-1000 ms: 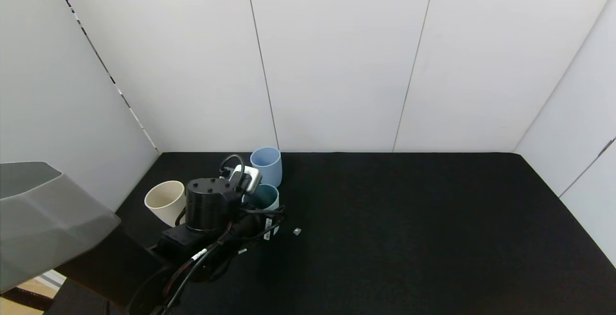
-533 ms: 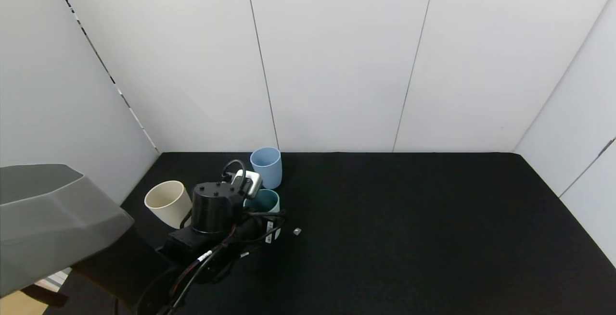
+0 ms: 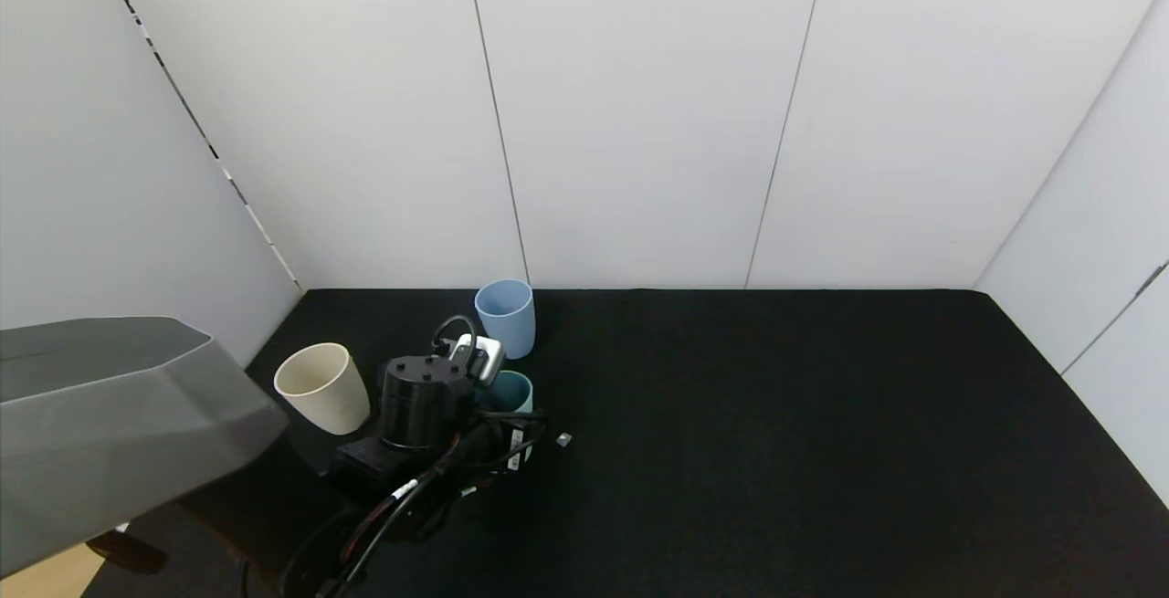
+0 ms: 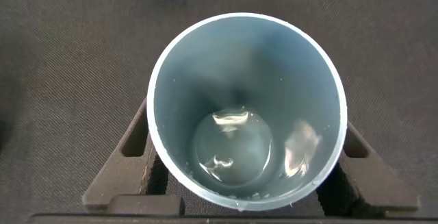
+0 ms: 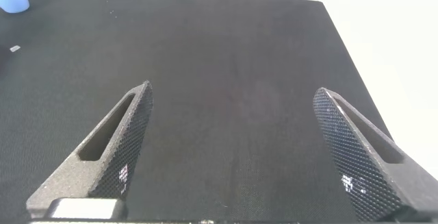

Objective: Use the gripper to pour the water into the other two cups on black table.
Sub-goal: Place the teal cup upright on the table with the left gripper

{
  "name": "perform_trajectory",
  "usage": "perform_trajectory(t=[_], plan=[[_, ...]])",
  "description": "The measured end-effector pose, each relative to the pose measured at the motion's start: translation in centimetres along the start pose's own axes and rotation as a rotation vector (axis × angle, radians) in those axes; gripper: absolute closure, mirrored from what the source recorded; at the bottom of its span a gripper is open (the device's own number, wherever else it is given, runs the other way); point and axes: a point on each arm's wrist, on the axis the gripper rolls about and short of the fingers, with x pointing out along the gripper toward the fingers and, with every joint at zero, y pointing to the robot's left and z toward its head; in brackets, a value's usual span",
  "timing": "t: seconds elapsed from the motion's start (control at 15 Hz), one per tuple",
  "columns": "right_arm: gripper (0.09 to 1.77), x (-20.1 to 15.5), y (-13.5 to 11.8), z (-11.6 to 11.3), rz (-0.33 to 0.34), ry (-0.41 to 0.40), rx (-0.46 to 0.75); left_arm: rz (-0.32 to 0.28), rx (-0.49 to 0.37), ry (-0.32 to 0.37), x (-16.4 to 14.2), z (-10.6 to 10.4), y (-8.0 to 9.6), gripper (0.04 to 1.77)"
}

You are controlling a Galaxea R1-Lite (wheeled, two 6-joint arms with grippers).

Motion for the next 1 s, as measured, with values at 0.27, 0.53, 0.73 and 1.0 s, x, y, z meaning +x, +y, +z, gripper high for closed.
perform_trajectory(t=[0.27, 0.53, 0.73, 1.0], plan=[[0.15, 0.0, 0.0, 0.0, 0.0, 0.0, 0.0, 0.0, 0.001, 0.003, 0.1, -0.1, -0.1, 0.64], [0.15, 0.0, 0.0, 0.0, 0.0, 0.0, 0.0, -0.001, -0.002, -0.011, -0.2, 0.2, 0.0, 0.4], [0.15, 0.0, 0.0, 0.0, 0.0, 0.0, 0.0, -0.004, -0.007, -0.053, -0.9, 1.0, 0.0, 0.3], [0.15, 0.0, 0.0, 0.0, 0.0, 0.0, 0.0, -0.004, -0.009, -0.089, -2.2, 2.2, 0.3, 0.22]])
